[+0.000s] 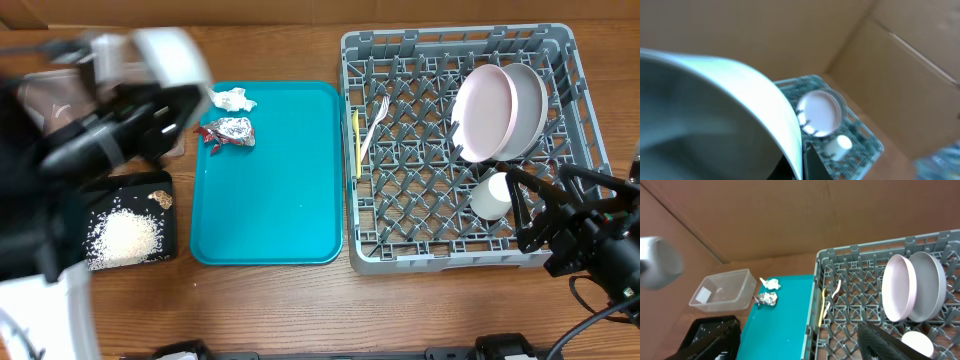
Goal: Sort waste into correct bins and load items into the dishwasher rack
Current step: 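Carry the white bowl right over the teal tray to the rack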
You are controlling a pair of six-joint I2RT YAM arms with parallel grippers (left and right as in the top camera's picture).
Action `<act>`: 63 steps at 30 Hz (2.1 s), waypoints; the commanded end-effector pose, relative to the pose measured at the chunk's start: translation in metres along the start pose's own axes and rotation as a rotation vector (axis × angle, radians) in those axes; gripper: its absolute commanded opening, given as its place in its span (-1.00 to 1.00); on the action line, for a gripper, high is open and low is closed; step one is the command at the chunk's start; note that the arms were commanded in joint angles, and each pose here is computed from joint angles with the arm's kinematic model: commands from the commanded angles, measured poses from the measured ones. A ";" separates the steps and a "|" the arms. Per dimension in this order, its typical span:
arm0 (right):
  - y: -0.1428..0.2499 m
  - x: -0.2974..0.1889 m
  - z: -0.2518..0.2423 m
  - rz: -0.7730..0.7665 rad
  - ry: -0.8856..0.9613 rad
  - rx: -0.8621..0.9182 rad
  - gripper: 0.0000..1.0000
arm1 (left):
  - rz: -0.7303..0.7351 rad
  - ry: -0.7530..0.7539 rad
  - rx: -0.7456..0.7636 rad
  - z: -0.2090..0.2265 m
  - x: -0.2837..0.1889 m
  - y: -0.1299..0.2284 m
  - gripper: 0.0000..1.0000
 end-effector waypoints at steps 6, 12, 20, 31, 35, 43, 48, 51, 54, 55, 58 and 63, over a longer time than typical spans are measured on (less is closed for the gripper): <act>-0.002 -0.002 -0.001 -0.013 0.011 0.012 0.59 | 0.287 0.367 -0.137 -0.014 0.207 0.070 -0.92; 0.005 -0.002 -0.004 0.016 0.027 0.018 0.60 | 0.321 0.582 -0.257 -0.008 0.290 0.108 -0.91; 0.006 -0.003 -0.011 0.014 0.068 0.019 0.63 | 0.377 0.670 -0.336 -0.001 0.339 0.163 -0.92; 0.012 -0.003 -0.013 0.038 0.075 0.025 0.63 | 0.380 0.631 -0.322 0.015 0.353 0.189 -0.92; 0.012 -0.003 -0.013 0.039 0.076 0.026 0.64 | 0.382 0.594 -0.335 0.022 0.355 0.201 -0.91; 0.015 -0.003 -0.014 0.050 0.079 0.029 0.64 | 0.361 0.601 -0.328 0.017 0.357 0.210 -0.92; 0.016 -0.003 -0.014 0.056 0.081 0.030 0.64 | 0.388 0.592 -0.356 0.018 0.357 0.215 -0.91; 0.016 -0.003 -0.014 0.056 0.081 0.030 0.64 | 0.390 0.595 -0.356 0.017 0.357 0.216 -0.92; 0.016 -0.003 -0.014 0.057 0.081 0.030 0.64 | 0.396 0.595 -0.360 0.018 0.356 0.218 -0.92; 0.016 -0.003 -0.014 0.058 0.082 0.030 0.65 | 0.402 0.602 -0.362 0.018 0.354 0.219 -0.91; 0.016 -0.003 -0.014 0.058 0.082 0.030 0.65 | 0.415 0.619 -0.362 0.020 0.350 0.222 -0.92; 0.016 -0.003 -0.014 0.057 0.082 0.030 0.65 | 0.449 0.588 -0.385 0.035 0.345 0.231 -0.91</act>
Point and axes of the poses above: each gripper's point midway between its finger pads, its own x axis out along the fingers, its own z axis along the line the jaws close on, y = z × x, the point moved 1 cm from there along -x, back along the fingers, and after that the axes turned 1 degree about x, right-handed, at the moved point
